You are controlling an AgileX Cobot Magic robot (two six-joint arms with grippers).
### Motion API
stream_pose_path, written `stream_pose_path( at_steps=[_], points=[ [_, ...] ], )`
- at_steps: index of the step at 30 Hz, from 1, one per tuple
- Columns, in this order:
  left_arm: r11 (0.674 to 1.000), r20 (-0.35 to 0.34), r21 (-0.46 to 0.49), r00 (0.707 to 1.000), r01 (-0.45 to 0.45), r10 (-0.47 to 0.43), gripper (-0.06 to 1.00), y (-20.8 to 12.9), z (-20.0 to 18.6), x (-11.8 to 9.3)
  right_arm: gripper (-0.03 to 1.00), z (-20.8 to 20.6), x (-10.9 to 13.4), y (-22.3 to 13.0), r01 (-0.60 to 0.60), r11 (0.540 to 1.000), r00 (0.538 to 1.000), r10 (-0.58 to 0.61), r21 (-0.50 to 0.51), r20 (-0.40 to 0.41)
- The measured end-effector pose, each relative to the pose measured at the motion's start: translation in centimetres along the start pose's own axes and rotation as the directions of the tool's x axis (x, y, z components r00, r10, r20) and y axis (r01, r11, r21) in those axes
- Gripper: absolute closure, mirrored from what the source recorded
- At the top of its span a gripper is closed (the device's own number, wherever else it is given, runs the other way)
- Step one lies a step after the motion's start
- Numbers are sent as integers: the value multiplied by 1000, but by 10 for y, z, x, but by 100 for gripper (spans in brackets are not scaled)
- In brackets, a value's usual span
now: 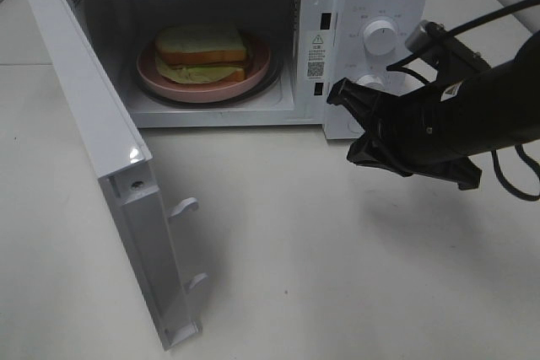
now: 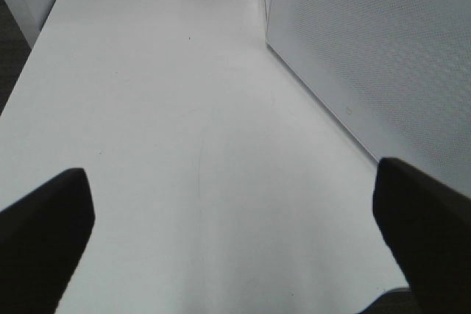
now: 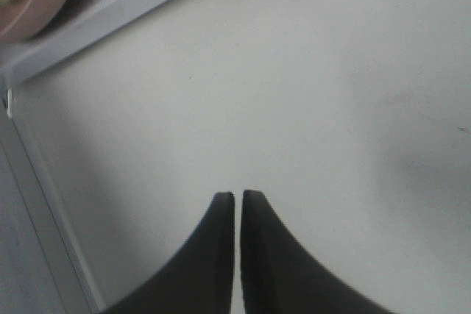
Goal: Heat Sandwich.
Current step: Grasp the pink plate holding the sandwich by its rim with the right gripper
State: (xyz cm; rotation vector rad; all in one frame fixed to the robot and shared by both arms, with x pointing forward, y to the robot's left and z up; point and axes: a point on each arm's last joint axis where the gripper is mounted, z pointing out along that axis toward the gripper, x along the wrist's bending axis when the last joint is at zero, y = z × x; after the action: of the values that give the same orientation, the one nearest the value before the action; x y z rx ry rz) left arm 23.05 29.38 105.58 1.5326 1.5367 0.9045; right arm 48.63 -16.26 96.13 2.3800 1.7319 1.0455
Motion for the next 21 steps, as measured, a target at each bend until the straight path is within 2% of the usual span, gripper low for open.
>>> stream_pose_path(
  at_steps=[2,4,6,9,12,13,16,17,18,21],
  points=[
    [1000,0,0,1000,0,0,-3,0,0,0,90,-6,7,1,121,990,992,-122,75,11],
    [1000,0,0,1000,0,0,-3,0,0,0,90,-7,8,1,154,983,988,-156,97,15],
    [1000,0,0,1000,0,0,-3,0,0,0,89,-12,11,1,256,950,963,-267,180,34],
    [1000,0,0,1000,0,0,-3,0,0,0,88,-15,12,1,306,926,946,-323,222,43],
    [1000,0,0,1000,0,0,-3,0,0,0,87,-20,15,4,400,872,903,-428,283,43],
    [1000,0,0,1000,0,0,-3,0,0,0,87,-20,15,4,400,872,903,-428,283,43],
    [1000,0,0,1000,0,0,-3,0,0,0,86,-25,16,4,522,779,829,-559,347,6],
    [1000,0,0,1000,0,0,-3,0,0,0,86,-25,16,4,522,779,829,-559,347,6],
    [1000,0,0,1000,0,0,-3,0,0,0,86,-27,16,3,597,708,772,-635,377,-31],
    [1000,0,0,1000,0,0,-3,0,0,0,85,-30,15,1,711,567,657,-746,415,-106]
  ],
)
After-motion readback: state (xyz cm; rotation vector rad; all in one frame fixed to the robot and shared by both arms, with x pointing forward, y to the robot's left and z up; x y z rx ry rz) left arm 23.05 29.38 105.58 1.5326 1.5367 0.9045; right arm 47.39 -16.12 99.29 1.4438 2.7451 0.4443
